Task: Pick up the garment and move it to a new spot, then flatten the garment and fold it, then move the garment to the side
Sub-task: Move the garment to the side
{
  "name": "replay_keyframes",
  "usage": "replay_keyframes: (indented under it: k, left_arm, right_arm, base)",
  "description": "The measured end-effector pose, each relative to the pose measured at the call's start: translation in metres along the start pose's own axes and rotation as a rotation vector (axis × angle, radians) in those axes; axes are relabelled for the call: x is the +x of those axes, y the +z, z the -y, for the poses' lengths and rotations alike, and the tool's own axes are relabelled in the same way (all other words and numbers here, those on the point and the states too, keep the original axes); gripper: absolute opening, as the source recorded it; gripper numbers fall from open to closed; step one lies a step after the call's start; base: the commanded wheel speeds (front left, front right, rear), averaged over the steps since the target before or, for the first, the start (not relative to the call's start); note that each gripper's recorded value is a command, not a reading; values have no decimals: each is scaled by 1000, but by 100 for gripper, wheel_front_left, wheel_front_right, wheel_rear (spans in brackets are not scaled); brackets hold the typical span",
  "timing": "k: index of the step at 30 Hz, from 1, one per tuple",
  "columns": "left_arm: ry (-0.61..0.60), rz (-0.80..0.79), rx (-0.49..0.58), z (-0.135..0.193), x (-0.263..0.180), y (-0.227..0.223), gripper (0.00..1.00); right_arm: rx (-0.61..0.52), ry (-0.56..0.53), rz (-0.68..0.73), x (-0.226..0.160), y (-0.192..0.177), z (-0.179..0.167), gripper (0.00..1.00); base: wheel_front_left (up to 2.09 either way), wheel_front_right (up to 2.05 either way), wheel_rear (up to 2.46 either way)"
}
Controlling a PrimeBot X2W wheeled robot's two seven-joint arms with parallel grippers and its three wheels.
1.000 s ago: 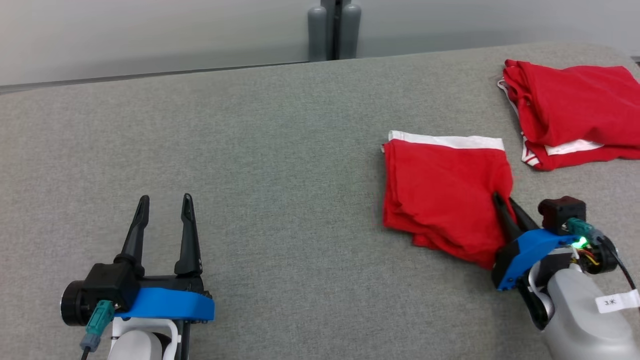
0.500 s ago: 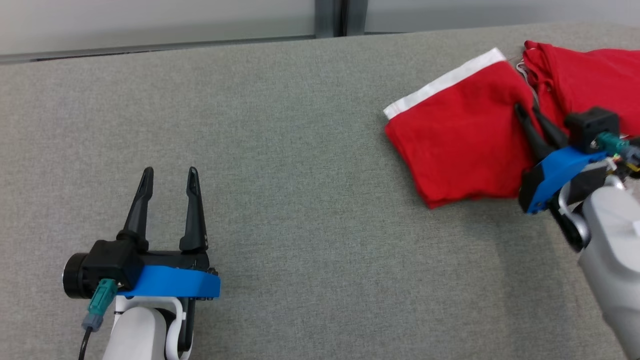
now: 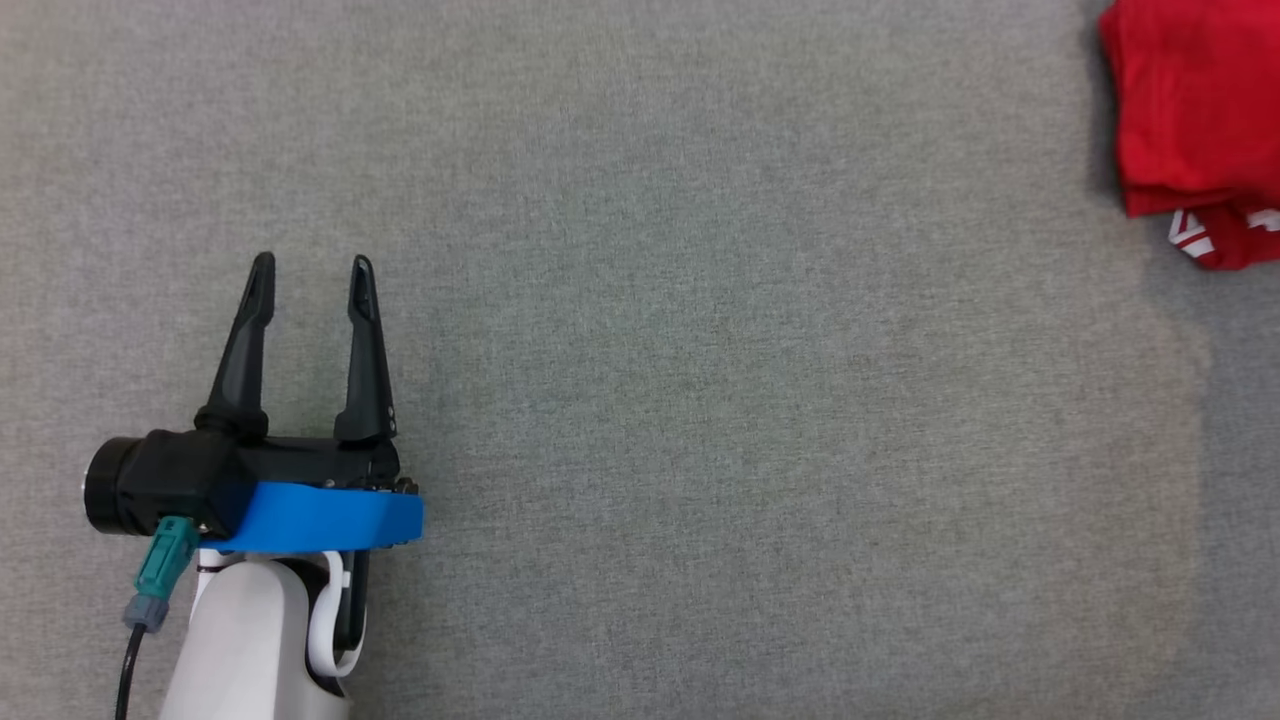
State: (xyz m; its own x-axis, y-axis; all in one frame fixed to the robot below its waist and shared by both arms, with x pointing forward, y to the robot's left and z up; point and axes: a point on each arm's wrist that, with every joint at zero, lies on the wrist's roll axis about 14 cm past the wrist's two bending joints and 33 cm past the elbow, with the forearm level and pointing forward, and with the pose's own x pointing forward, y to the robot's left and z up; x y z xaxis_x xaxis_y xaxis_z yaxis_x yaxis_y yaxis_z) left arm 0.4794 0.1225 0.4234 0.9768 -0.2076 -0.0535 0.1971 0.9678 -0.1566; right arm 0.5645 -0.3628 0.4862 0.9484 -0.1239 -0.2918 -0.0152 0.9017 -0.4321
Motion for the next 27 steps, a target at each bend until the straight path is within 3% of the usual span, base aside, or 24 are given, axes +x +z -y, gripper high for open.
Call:
replay_keyframes:
  k: [8, 16, 17, 18, 19, 20, 27]
  left_arm:
    - [-7, -4, 9, -2, 10, -8, 100]
    - [-8, -11, 10, -4, 13, -13, 100]
    - [-6, -13, 10, -5, 13, -14, 100]
    - [-4, -15, 10, -6, 13, -14, 100]
    - [-2, -17, 11, -7, 13, -15, 100]
    - [0, -18, 11, -7, 13, -15, 100]
    - [18, 6, 14, -11, 10, -3, 100]
  right_arm:
    - [-54, -89, -97, 4, -18, 45, 0]
    - [-72, -124, -145, 15, -22, 55, 0]
    - [-77, -127, -149, 16, -22, 55, 8]
    - [-79, -131, -157, 17, -23, 56, 36]
    - [-80, -134, -168, 18, -25, 57, 55]
    - [-82, -136, -169, 18, -25, 58, 100]
    - [-81, -162, -86, 18, -1, 61, 100]
  base:
    - [0, 0, 0]
    - [0, 0, 0]
    - [0, 0, 0]
    - [0, 0, 0]
    - [0, 0, 0]
    - [0, 0, 0]
    - [0, 0, 0]
